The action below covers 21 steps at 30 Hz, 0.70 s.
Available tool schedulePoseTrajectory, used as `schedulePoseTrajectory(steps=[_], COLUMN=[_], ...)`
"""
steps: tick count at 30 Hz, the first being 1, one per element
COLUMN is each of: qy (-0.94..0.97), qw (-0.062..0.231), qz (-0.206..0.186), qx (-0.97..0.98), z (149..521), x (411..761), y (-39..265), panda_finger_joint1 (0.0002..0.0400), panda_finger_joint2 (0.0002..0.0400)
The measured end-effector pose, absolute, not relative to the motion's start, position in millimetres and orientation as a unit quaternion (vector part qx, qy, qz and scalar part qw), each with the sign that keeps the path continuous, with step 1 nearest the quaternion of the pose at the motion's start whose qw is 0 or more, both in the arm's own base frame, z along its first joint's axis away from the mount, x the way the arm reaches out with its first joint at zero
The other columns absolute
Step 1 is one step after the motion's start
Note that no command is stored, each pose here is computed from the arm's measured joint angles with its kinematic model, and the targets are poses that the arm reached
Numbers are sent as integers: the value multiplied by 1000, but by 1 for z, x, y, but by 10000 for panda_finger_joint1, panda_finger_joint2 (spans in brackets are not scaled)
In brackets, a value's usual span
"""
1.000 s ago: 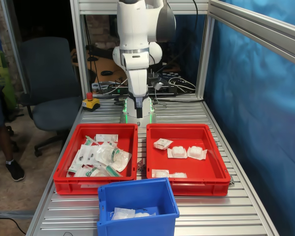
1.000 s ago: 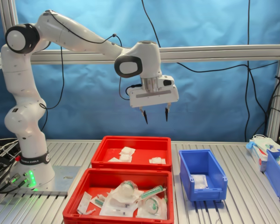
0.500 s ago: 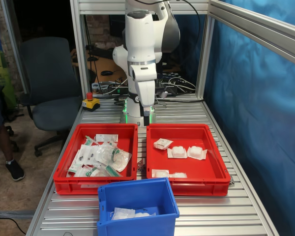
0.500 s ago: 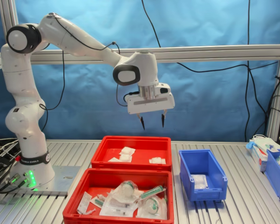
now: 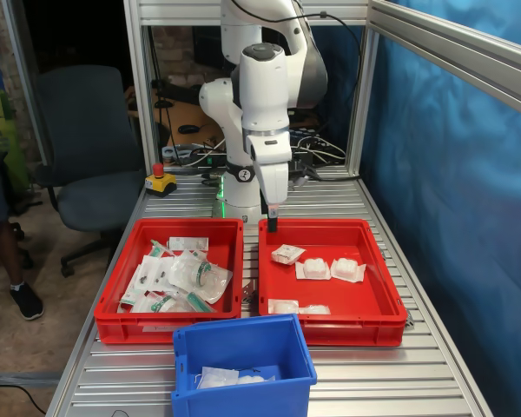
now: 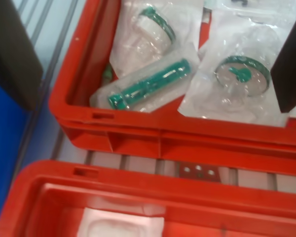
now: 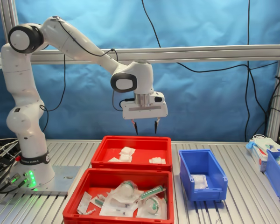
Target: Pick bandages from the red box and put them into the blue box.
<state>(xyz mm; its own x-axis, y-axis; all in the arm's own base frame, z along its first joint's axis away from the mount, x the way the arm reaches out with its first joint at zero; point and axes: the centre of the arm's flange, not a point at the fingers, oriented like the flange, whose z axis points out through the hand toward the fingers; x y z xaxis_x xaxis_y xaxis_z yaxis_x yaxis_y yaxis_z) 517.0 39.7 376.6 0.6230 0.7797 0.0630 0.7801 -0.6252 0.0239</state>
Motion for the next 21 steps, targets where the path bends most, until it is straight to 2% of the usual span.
schedulePoseTrajectory(steps=[21], qy=[-410], qw=[8], qz=[-21], qx=[-912], z=[332], x=[486], y=[77], panda_finger_joint1=[400], panda_finger_joint2=[400])
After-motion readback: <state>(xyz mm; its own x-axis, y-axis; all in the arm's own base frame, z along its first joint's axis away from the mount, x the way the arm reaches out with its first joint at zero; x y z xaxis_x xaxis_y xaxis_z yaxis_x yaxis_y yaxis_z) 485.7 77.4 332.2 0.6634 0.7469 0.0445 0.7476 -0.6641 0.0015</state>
